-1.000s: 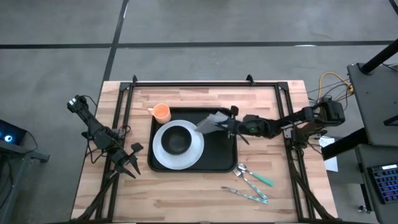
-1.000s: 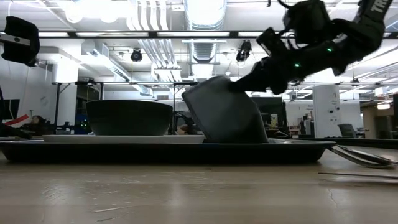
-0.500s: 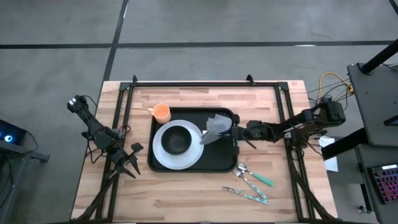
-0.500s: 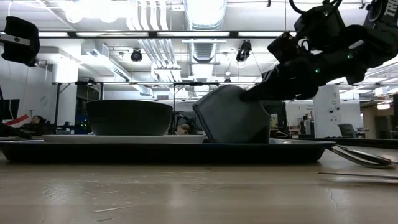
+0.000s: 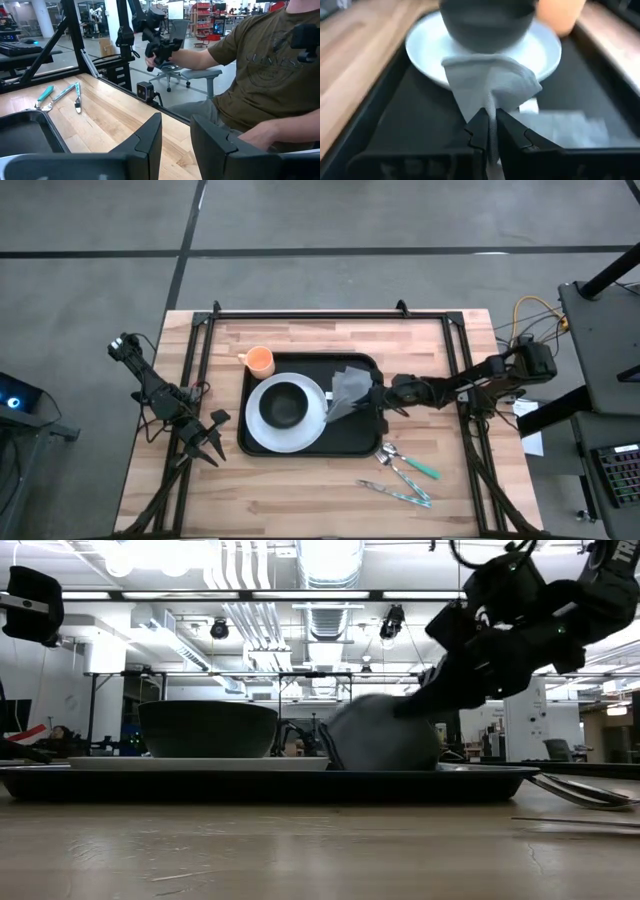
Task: Set up tray
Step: Put the napkin on the tray to the right of the plate, then adjust the napkin on the serving tray to fix the position
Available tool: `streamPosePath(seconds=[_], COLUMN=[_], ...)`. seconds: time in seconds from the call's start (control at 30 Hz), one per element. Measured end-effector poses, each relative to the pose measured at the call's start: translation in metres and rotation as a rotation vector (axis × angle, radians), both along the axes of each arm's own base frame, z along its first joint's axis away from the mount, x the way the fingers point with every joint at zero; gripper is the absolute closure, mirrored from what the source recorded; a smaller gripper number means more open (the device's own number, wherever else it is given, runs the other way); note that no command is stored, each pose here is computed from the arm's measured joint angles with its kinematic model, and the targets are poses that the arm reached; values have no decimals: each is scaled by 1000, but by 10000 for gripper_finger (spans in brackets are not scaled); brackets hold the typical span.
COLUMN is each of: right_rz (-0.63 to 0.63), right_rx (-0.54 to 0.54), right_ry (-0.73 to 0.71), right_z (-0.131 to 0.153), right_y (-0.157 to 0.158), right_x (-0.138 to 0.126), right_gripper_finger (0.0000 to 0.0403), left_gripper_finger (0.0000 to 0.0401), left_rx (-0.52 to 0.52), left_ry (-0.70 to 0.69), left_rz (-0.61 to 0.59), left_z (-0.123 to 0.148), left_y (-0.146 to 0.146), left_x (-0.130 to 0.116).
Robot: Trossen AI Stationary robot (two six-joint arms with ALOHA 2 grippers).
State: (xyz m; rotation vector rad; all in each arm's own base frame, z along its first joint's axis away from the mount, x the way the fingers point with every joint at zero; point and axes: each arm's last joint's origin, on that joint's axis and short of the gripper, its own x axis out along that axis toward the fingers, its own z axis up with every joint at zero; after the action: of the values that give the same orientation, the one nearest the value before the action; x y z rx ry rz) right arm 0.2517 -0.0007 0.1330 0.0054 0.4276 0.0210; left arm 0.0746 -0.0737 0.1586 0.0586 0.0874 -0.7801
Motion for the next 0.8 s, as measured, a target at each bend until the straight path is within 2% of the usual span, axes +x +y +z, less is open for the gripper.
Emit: streamPosePath(seconds=[0.17, 0.33, 0.5, 0.63, 0.8], right_rz=[-38, -70, -53, -41, 16], right_rx=[77, 169, 277, 304, 307], right_ry=[129, 200, 164, 128, 109], right_z=[2, 19, 41, 52, 58], right_y=[0, 1, 7, 12, 14], right_x=[0, -2, -4, -5, -4], right_gripper_finger=[346, 300, 247, 214, 196], left_gripper_finger=[317, 317, 317, 317, 317], left_rx=[0, 0, 0, 0, 0], left_ry=[0, 0, 0, 0, 0], left_rz=[0, 0, 0, 0, 0], left_z=[0, 0, 0, 0, 0], left_y=[0, 0, 0, 0, 0], left_x=[0, 0, 0, 0, 0])
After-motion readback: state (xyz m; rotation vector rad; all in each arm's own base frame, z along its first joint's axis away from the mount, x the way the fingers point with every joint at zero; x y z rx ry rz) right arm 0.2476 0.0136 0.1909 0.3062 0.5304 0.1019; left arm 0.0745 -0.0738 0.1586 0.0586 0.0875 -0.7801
